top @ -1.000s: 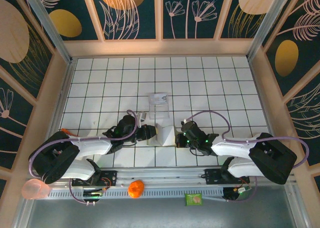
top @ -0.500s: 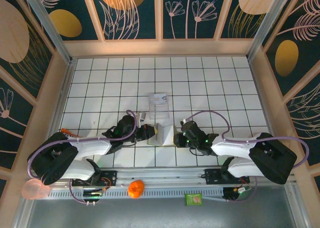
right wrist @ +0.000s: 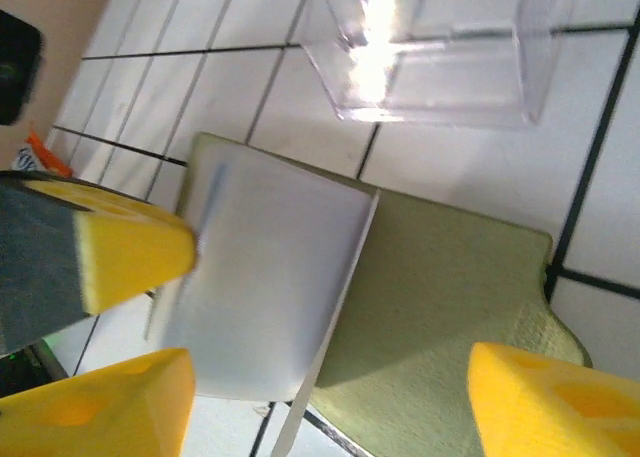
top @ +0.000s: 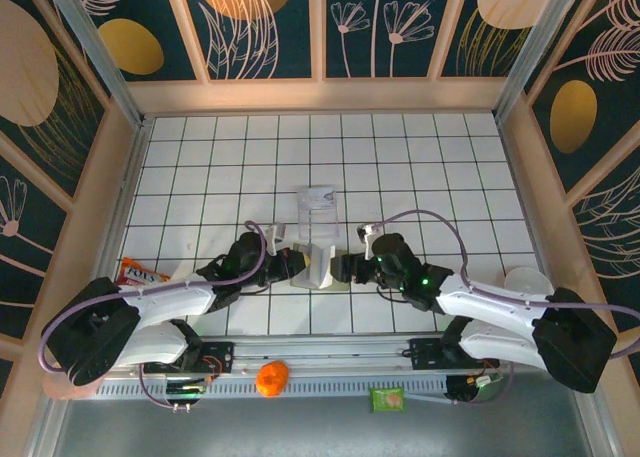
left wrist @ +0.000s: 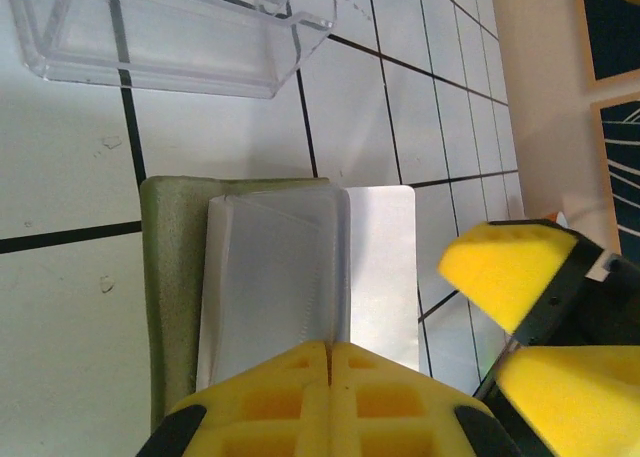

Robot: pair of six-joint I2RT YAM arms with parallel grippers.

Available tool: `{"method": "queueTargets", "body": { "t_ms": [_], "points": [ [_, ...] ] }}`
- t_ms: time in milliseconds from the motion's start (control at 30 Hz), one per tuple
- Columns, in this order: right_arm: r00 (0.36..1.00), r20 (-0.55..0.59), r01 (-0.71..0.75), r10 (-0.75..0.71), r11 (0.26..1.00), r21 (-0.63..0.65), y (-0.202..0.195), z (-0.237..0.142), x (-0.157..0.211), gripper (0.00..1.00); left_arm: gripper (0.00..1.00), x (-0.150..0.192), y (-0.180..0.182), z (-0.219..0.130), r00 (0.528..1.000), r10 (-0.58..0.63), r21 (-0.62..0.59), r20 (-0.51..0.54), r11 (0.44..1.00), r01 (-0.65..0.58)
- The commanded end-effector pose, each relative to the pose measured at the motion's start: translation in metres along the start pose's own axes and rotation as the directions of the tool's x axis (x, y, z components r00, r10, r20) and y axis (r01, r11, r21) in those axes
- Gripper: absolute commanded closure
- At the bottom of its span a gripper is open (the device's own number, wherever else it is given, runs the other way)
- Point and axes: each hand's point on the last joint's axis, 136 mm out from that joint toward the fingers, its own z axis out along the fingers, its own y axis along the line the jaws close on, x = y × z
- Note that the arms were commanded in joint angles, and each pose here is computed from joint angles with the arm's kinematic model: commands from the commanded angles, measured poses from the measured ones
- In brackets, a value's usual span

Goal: Take the credit cards out of the card holder

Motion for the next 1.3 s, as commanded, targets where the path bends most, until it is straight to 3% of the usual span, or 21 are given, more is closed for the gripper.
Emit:
{"method": "queueTargets", "body": {
  "t_ms": [0, 300, 600, 1267],
  "points": [
    [1.0, 0.021, 0.024, -0.023, 0.999, -0.041, 0.017, -0.001, -0.017, 0.18, 1.0, 0.0, 0.001, -0.003, 0.999, -0.029, -0.001, 0.014, 1.0, 0.029],
    [0.994, -0.097, 0.05, -0.056, 0.996, -0.067, 0.028, 0.039, 0.008, 0.14, 1.0, -0.001, 0.0, -0.004, 0.999, -0.038, 0.001, 0.021, 0.999, 0.038],
    [0.99, -0.109, 0.069, -0.085, 0.987, -0.148, 0.043, 0.042, 0.017, 0.13, 1.0, 0.0, 0.001, -0.005, 0.999, -0.041, 0.004, 0.022, 0.999, 0.041],
    [0.988, -0.151, 0.012, -0.006, 0.999, 0.043, -0.005, 0.05, 0.035, 0.17, 1.0, 0.001, 0.002, -0.006, 0.999, -0.038, 0.005, 0.022, 0.999, 0.038]
  ]
}}
